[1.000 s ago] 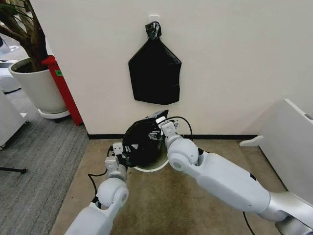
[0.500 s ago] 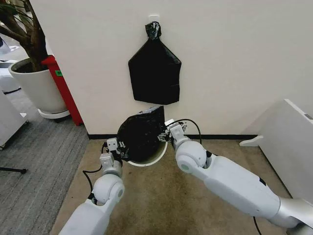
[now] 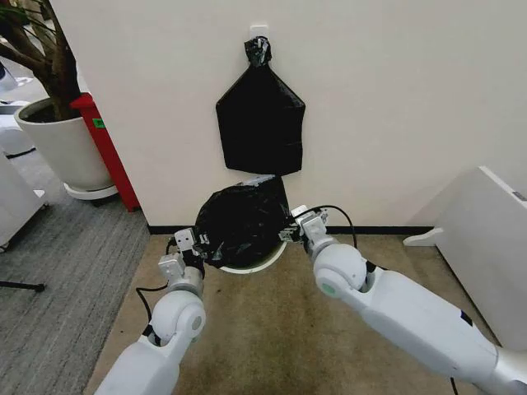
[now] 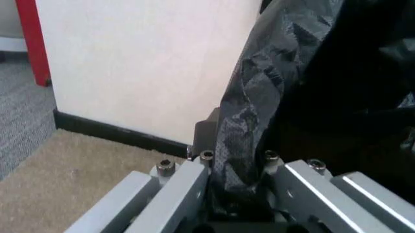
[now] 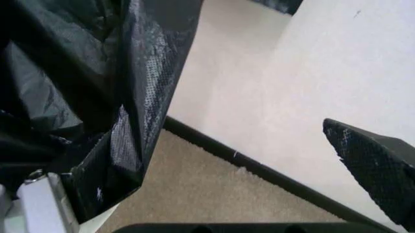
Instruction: Place the garbage bag over the trash bin.
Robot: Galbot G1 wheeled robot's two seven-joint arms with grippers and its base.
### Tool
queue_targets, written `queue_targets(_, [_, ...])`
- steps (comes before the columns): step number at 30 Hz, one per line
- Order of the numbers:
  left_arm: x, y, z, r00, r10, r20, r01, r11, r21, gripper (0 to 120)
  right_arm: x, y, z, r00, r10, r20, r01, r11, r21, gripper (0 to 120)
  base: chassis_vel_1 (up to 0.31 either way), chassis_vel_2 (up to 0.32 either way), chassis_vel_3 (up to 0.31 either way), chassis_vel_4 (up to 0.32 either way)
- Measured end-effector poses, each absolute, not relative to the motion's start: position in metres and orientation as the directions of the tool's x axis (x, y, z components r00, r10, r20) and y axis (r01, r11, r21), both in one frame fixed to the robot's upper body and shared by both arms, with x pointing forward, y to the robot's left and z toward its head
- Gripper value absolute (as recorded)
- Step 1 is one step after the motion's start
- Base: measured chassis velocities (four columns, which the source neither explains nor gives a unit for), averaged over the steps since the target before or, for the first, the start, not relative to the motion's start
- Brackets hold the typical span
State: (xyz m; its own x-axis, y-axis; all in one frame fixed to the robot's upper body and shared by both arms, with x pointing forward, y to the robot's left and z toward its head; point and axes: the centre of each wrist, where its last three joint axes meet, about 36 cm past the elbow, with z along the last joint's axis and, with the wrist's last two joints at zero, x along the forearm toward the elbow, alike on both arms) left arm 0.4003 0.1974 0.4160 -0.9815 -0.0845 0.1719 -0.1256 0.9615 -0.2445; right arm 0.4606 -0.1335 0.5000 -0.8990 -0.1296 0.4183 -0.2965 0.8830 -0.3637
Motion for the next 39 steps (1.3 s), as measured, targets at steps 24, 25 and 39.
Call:
queue_targets(24, [0.397,0.202,0.386,-0.973,-0.139,0.183,-0.168,0.974,-0.153,1,0.458,-0.125,0.513,-0.832,-0.250,0.495,-0.356,0.925,-0.132,100,0.000,0.000,0.000,0.000])
queue_targets(25, [0.396,0.197,0.385,-0.974,-0.124,0.188,-0.155,0.975,-0.158,1,0.457,-0.120,0.514,-0.829,-0.268,0.491,-0.368,0.922,-0.119,100,0.000,0.000,0.000,0.000])
queue_targets(39, [0.396,0.197,0.406,-0.983,-0.107,0.149,-0.138,0.967,-0.215,1,0.460,-0.120,0.508,-0.835,-0.273,0.478,-0.393,0.904,-0.170,100,0.000,0.000,0.000,0.000])
